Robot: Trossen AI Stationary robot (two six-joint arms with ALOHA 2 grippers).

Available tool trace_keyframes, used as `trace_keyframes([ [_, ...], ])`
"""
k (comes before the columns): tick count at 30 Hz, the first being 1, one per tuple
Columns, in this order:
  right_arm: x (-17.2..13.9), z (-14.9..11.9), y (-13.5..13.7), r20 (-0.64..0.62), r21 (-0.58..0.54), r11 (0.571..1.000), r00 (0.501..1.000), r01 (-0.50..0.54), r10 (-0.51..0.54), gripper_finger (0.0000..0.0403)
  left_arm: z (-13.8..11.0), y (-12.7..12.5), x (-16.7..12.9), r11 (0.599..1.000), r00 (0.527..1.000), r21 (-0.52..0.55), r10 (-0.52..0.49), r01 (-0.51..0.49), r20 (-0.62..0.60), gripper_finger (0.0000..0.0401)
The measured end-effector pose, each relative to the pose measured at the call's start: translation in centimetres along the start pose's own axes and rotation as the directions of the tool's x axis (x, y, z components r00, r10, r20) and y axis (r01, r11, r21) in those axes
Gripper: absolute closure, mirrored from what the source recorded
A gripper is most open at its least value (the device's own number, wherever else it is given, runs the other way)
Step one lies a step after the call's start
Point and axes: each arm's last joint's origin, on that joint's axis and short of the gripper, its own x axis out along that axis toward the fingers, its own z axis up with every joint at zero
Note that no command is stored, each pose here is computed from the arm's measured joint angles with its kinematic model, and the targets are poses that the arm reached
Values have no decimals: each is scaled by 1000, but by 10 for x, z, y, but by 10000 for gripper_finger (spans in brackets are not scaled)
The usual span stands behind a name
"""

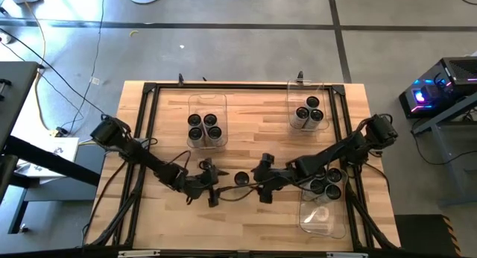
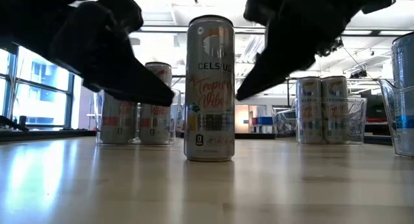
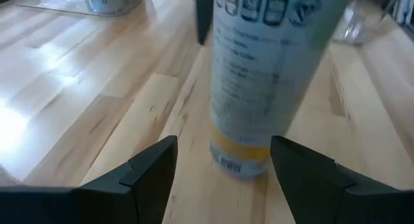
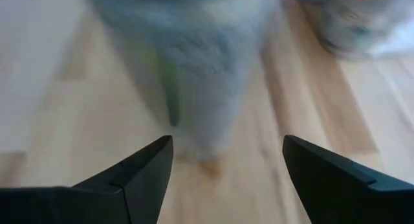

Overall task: Sort soda cans
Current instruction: Put the white-yellow soda can into the top right transparent bin

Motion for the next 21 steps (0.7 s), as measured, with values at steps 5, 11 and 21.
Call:
trace_keyframes([
  [5,0,8,2,80,4,1000,997,-17,17,114,-2,2,8,999,999,-32,6,-5,33,160],
  [11,-1,19,4,188,7,999,982,-35,33,114,5,0,8,1000,996,-26,0,2,94,160],
  [21,-3,25,4,263,14,1000,965,-3,-1,114,10,-1,8,1000,990,-17,-1,3,138,160],
])
